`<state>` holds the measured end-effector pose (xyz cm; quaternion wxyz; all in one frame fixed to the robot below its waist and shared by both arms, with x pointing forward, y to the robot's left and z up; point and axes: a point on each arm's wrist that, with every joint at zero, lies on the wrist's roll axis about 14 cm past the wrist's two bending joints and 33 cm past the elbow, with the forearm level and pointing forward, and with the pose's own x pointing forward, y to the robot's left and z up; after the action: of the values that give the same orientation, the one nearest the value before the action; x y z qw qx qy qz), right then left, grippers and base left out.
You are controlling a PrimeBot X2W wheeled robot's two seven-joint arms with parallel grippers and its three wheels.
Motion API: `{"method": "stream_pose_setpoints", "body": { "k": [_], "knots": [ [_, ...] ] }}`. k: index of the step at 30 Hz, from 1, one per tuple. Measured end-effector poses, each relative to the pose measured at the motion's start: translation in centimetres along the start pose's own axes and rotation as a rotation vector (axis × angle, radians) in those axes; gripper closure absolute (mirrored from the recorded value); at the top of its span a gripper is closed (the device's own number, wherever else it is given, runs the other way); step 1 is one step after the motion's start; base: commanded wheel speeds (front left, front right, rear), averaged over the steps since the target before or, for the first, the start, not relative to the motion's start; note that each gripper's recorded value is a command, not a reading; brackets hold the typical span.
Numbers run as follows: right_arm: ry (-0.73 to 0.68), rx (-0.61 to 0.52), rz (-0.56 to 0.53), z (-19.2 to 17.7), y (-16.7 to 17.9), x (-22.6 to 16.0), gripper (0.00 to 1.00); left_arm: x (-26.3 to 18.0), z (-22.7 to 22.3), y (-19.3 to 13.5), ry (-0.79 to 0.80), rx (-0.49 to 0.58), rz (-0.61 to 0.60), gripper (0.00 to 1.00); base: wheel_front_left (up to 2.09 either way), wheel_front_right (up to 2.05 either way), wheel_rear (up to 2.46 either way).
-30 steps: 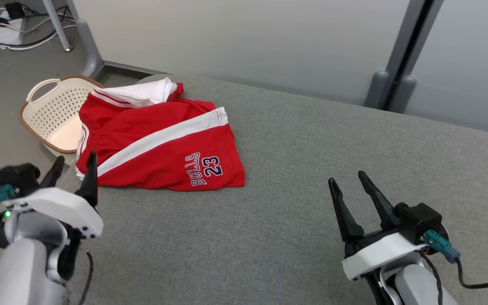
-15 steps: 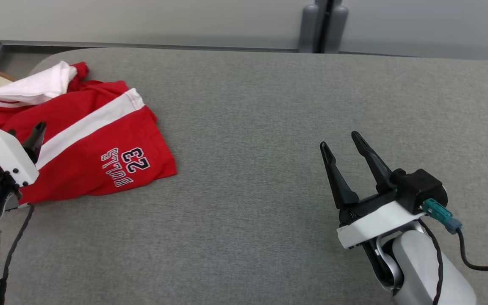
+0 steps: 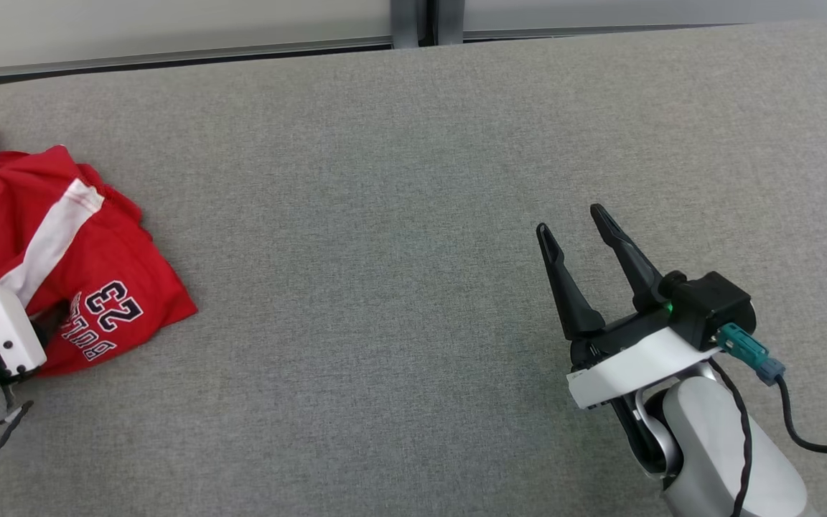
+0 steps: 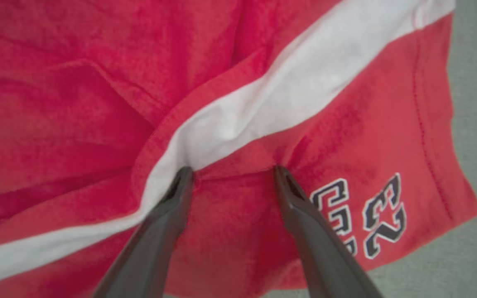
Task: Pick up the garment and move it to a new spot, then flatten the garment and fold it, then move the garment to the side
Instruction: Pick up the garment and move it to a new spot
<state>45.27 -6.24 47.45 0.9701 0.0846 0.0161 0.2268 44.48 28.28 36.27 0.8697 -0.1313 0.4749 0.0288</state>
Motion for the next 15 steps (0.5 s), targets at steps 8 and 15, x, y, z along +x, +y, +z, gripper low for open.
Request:
{"method": "stream_pose_setpoints", "body": {
  "k": [8, 15],
  "knots": [
    [-0.011, -0.003, -0.003, 0.5, 0.0, -0.1, 0.0, -0.5, -0.3, -0.3, -0.001, 0.025, -0.019, 1.0, 0.0, 0.0, 0.0],
    [-0.048, 0.0, 0.004, 2.0, 1.1, -0.6, 0.0, -4.4, 4.9, -1.0, -0.195, 0.161, -0.032, 1.0, 0.0, 0.0, 0.0]
  ]
}}
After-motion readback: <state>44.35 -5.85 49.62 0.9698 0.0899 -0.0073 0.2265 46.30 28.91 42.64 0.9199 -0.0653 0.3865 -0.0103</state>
